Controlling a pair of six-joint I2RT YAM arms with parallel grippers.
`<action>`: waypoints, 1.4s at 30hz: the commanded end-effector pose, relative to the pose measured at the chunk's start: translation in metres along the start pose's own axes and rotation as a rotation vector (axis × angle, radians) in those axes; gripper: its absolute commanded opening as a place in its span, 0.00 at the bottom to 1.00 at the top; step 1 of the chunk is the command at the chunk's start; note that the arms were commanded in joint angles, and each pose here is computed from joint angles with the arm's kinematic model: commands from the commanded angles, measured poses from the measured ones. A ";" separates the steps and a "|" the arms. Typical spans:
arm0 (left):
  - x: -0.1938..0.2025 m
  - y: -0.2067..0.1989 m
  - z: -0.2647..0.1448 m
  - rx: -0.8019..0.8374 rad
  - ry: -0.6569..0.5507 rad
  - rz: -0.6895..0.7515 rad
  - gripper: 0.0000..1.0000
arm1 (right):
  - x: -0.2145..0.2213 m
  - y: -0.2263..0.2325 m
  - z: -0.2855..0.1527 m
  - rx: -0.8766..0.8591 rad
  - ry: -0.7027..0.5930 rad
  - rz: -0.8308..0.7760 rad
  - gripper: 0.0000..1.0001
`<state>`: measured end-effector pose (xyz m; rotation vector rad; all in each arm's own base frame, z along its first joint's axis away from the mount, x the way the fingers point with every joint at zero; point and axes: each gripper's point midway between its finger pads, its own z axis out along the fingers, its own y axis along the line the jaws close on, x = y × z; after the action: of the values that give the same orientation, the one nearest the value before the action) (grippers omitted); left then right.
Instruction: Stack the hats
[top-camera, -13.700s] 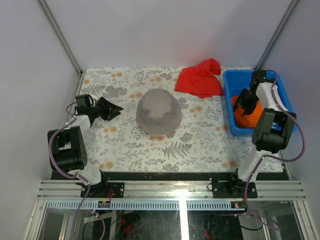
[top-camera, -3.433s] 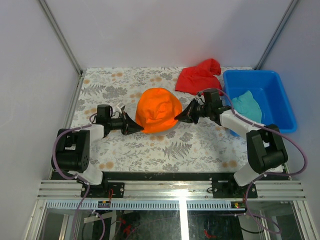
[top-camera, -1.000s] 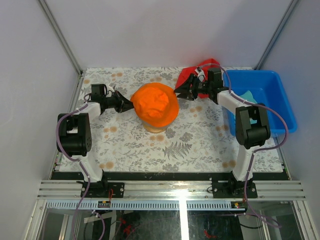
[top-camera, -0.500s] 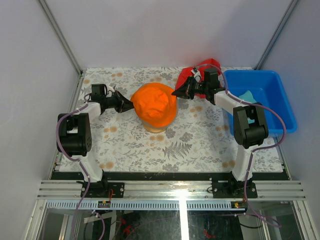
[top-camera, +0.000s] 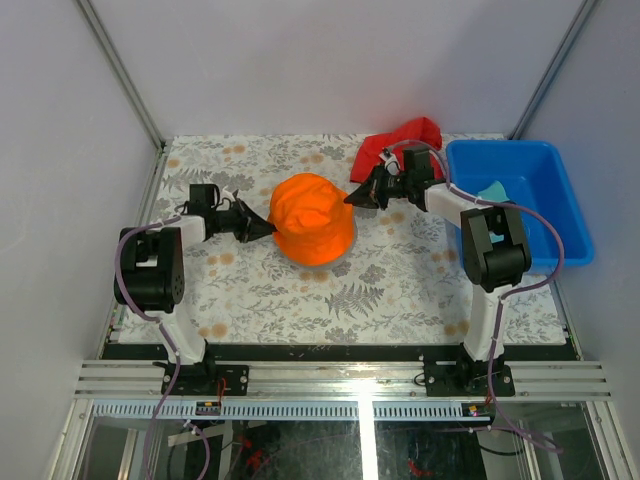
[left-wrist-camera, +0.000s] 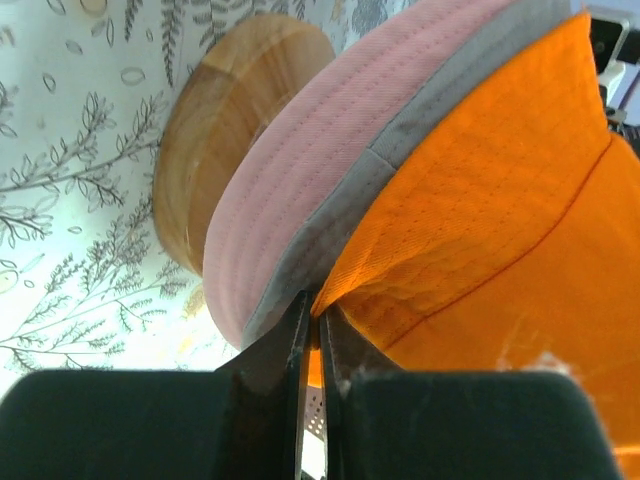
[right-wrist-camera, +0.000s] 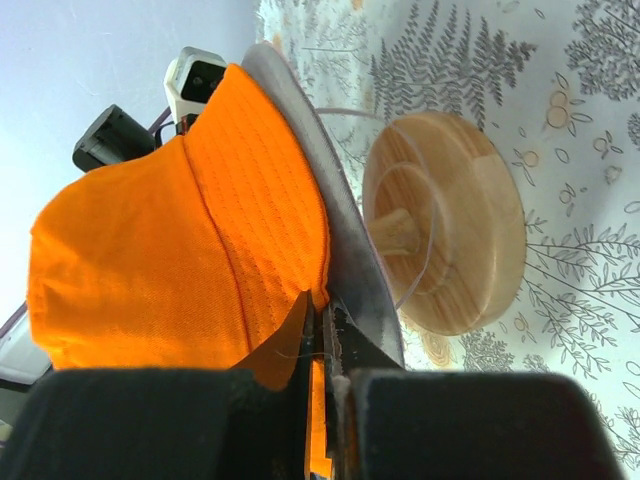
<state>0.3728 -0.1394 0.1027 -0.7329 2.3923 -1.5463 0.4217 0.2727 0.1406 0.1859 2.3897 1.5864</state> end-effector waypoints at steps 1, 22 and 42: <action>0.013 0.019 0.001 -0.035 0.012 -0.015 0.02 | 0.006 -0.041 0.003 0.114 0.008 0.025 0.00; 0.014 0.016 0.002 -0.050 0.017 0.023 0.04 | 0.030 -0.022 -0.016 0.073 0.037 -0.008 0.26; 0.009 -0.007 -0.006 -0.028 -0.012 0.066 0.21 | 0.048 -0.008 -0.053 0.172 0.013 -0.083 0.35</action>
<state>0.3586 -0.1439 0.0954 -0.7024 2.4389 -1.5259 0.3565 0.2468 0.1105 0.2425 2.5332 1.5060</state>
